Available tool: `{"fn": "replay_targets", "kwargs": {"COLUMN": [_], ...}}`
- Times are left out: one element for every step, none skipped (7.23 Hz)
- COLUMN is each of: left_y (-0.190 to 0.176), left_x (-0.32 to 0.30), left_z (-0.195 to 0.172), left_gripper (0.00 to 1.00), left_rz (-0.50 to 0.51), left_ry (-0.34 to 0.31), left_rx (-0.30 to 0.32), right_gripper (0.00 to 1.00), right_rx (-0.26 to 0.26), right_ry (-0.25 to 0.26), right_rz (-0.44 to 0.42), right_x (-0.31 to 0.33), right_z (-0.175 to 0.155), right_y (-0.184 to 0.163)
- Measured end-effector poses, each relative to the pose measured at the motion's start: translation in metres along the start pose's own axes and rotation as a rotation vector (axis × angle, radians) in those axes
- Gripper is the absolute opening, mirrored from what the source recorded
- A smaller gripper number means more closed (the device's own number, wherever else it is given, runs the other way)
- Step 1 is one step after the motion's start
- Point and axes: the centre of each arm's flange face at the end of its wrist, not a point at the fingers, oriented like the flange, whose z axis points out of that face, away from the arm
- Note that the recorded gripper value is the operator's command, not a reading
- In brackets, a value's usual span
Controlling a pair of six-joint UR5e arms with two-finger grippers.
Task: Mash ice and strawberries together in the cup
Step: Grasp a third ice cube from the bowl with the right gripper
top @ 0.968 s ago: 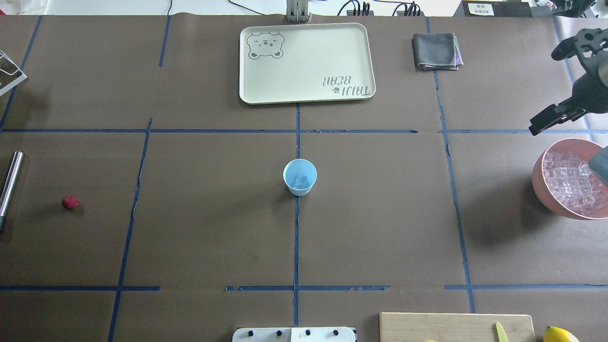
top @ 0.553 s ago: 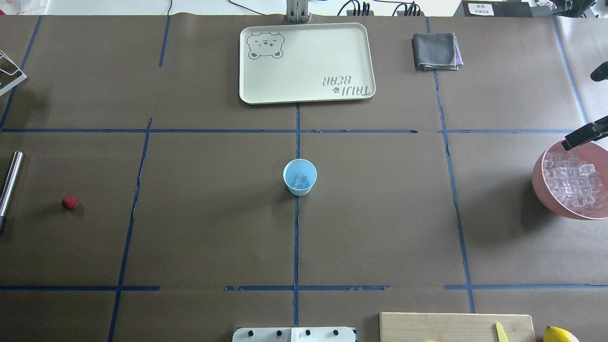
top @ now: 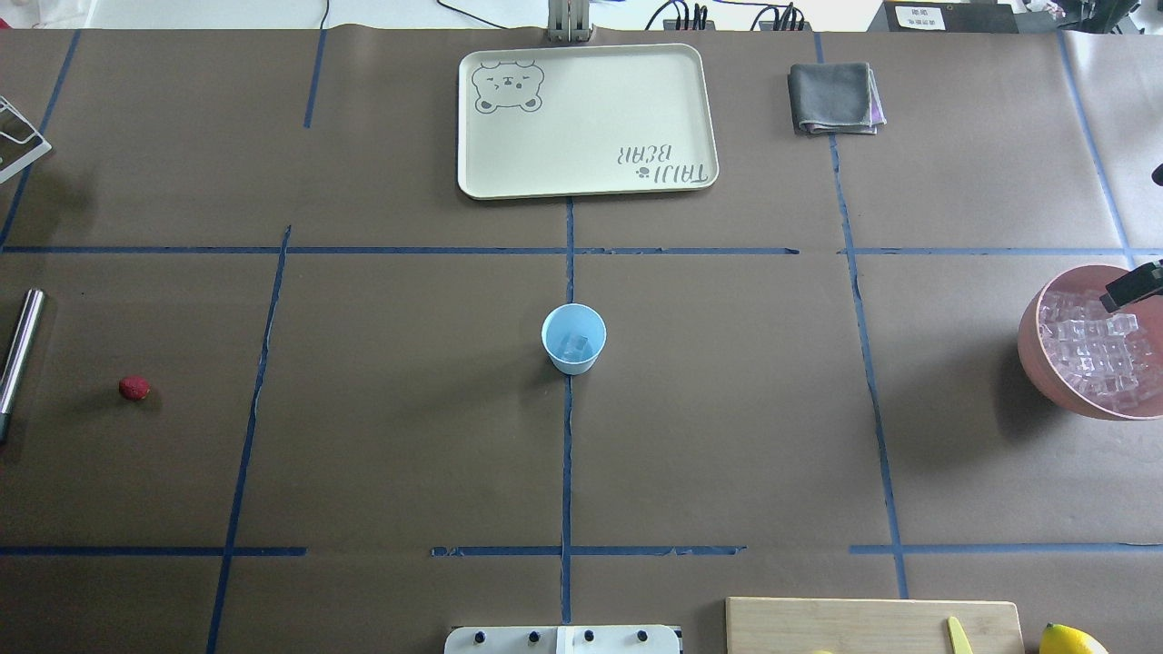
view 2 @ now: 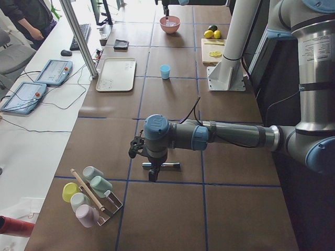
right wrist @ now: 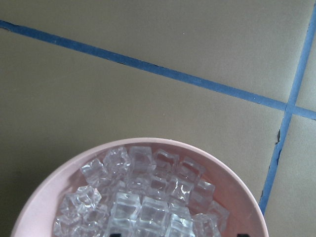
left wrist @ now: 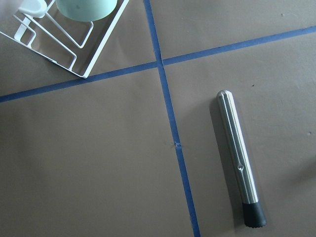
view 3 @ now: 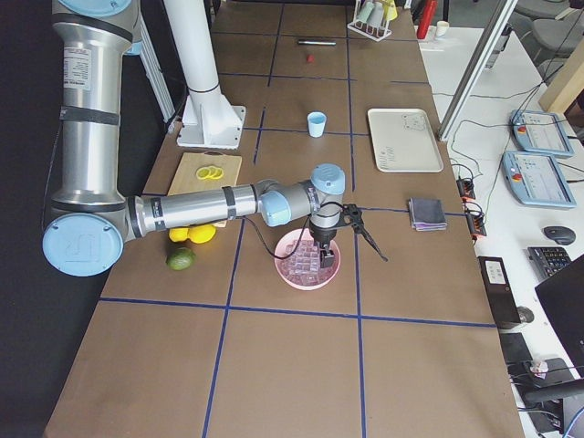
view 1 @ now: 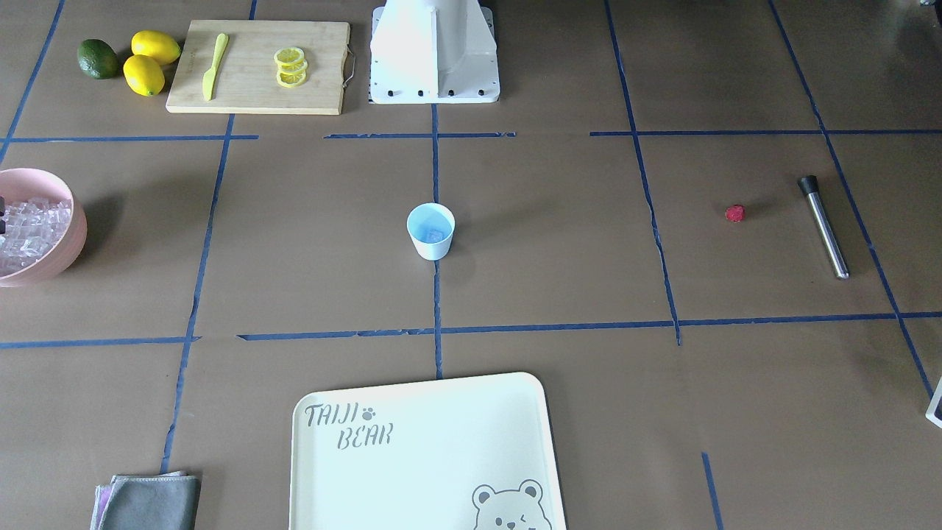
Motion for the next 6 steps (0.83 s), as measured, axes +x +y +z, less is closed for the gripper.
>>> {"fn": "replay_targets", "kwargs": {"left_y": [0.000, 0.000, 0.000, 0.000, 0.000, 0.000], "left_x": [0.000, 0.000, 0.000, 0.000, 0.000, 0.000], "left_z": [0.000, 0.000, 0.000, 0.000, 0.000, -0.001], "left_gripper": [1.00, 1.00, 1.00, 1.00, 1.00, 1.00], "left_rz": [0.000, 0.000, 0.000, 0.000, 0.000, 0.000], "left_ry": [0.000, 0.000, 0.001, 0.000, 0.000, 0.000], "left_rx": [0.000, 0.000, 0.000, 0.001, 0.000, 0.000], "right_gripper": [0.76, 0.75, 0.74, 0.72, 0.70, 0.68], "right_rx": [-0.011, -0.021, -0.030, -0.041, -0.056, -0.067], "right_ry": [0.002, 0.003, 0.005, 0.013, 0.022, 0.028], "right_rz": [0.006, 0.008, 0.005, 0.000, -0.001, -0.001], "right_x": [0.000, -0.001, -0.003, -0.004, -0.004, -0.002], "right_z": [0.006, 0.011, 0.016, 0.022, 0.030, 0.036], "right_y": [0.001, 0.002, 0.002, 0.003, 0.004, 0.006]}}
